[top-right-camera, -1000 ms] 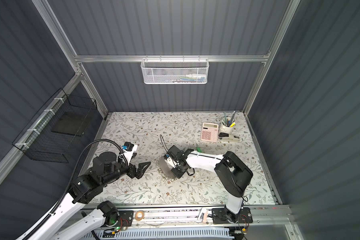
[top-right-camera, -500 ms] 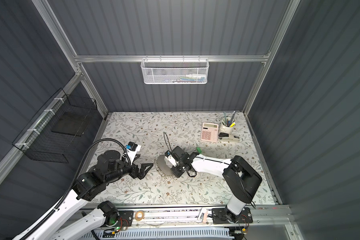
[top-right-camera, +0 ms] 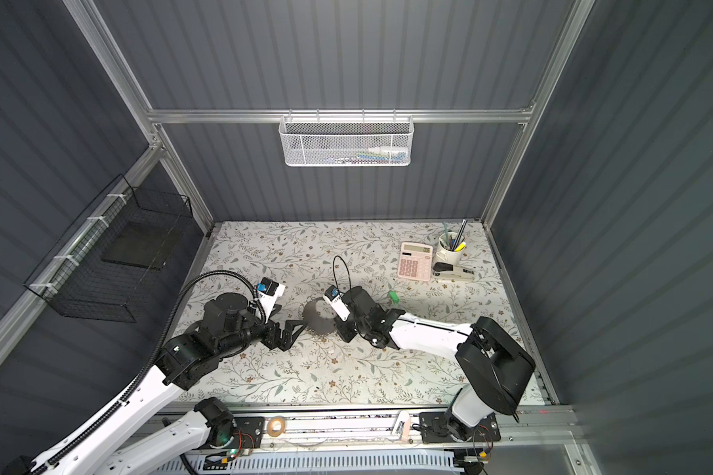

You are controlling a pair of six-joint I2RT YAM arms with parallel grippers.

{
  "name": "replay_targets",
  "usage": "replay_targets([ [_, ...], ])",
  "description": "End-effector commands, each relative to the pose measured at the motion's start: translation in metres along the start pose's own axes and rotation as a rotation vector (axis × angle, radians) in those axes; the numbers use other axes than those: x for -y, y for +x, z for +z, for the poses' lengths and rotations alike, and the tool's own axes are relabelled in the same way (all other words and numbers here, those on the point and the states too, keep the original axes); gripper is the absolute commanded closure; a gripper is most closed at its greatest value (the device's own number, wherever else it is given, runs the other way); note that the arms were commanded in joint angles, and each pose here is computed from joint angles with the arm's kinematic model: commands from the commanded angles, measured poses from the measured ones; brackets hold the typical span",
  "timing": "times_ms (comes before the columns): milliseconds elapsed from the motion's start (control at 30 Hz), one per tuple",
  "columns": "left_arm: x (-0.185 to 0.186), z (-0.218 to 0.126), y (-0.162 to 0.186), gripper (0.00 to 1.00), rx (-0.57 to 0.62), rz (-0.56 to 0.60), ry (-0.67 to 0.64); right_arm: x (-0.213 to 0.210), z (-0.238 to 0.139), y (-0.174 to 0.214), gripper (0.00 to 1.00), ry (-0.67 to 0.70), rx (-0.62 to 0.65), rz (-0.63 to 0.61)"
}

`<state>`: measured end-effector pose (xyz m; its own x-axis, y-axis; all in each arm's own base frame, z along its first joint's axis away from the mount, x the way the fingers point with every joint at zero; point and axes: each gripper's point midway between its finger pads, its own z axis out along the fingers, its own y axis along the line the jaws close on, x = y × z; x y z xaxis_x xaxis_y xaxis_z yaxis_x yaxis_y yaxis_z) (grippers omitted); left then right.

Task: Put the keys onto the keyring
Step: 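Lift the ring plate upright with the right gripper while the left gripper moves toward it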

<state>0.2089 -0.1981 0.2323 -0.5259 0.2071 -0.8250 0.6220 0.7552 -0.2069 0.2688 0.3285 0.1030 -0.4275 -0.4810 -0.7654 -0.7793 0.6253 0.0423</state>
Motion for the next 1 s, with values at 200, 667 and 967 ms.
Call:
replay_targets([
  [200, 0.001, 0.004, -0.025, 0.00, 0.114, -0.078, 0.003, -0.009, -0.039, -0.072, 1.00, -0.051, 0.404, -0.061],
  [667, 0.012, 0.021, -0.058, 0.01, 0.312, -0.145, 0.106, 0.002, -0.123, -0.115, 1.00, -0.234, 0.721, 0.002],
  [967, 0.050, 0.038, -0.070, 0.05, 0.352, -0.049, 0.342, 0.005, -0.155, -0.119, 1.00, -0.350, 0.781, 0.044],
])
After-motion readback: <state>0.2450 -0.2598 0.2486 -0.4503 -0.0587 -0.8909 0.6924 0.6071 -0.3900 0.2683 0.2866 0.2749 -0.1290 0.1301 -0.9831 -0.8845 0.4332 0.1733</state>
